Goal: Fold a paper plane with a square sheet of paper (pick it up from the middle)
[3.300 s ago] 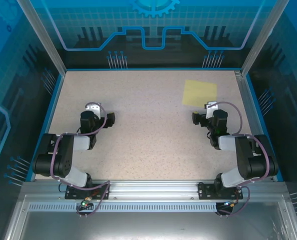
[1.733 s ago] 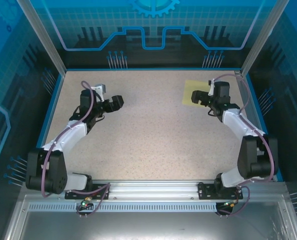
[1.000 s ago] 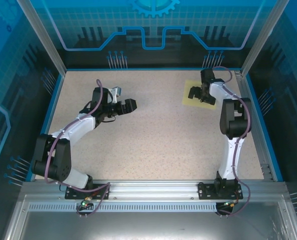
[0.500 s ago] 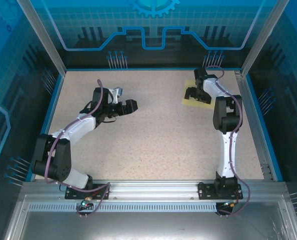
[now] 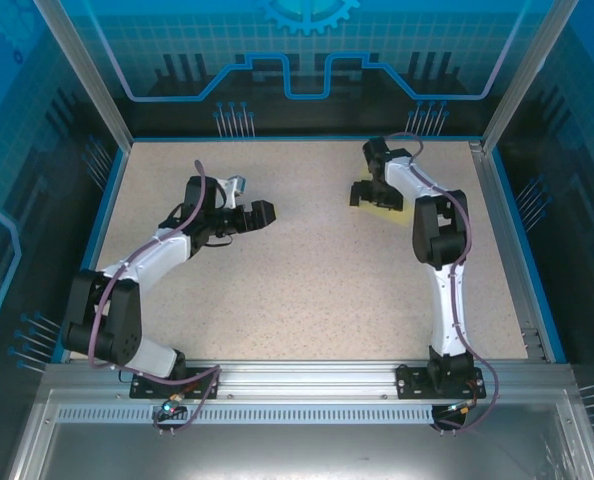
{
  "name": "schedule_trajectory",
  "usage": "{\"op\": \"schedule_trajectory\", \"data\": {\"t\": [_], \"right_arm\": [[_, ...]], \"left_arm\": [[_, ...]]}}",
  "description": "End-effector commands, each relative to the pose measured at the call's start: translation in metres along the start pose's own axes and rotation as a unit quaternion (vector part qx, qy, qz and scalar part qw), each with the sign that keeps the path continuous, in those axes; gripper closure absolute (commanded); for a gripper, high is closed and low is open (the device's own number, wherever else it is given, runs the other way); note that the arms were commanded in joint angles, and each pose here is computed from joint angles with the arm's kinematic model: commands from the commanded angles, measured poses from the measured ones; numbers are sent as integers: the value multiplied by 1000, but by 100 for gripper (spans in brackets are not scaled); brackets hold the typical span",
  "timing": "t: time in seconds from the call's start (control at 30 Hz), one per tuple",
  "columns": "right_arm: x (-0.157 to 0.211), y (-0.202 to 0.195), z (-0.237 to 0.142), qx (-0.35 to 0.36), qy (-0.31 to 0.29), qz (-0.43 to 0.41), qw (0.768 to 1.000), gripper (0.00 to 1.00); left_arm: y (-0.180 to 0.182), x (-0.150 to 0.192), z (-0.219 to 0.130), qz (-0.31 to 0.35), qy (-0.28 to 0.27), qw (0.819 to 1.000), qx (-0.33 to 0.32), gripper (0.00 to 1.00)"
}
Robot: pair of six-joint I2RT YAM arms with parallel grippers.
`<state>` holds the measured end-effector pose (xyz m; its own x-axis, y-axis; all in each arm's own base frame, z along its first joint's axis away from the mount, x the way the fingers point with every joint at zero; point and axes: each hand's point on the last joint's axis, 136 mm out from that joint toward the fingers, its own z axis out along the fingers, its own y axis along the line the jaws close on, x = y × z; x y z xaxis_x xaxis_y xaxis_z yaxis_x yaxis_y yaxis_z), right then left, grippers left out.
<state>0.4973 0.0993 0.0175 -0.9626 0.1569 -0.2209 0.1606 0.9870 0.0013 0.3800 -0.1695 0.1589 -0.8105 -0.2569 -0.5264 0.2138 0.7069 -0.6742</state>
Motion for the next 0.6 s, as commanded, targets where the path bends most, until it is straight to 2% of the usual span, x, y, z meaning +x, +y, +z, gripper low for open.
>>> {"op": "schedule_trajectory", "data": {"t": [0.0, 0.2, 0.37, 0.57], "right_arm": [[39, 15, 4, 6, 50, -9, 999, 2], [75, 32, -12, 3, 43, -6, 999, 3], [120, 48, -17, 13, 46, -25, 999, 3], [174, 73, -28, -8, 45, -61, 997, 3]], "left_arm": [[-15, 1, -7, 16, -5, 999, 27, 1], [-19, 3, -10, 16, -10, 999, 35, 1], [-22, 4, -14, 18, -12, 999, 40, 1], [-24, 3, -18, 18, -17, 999, 39, 1]]}}
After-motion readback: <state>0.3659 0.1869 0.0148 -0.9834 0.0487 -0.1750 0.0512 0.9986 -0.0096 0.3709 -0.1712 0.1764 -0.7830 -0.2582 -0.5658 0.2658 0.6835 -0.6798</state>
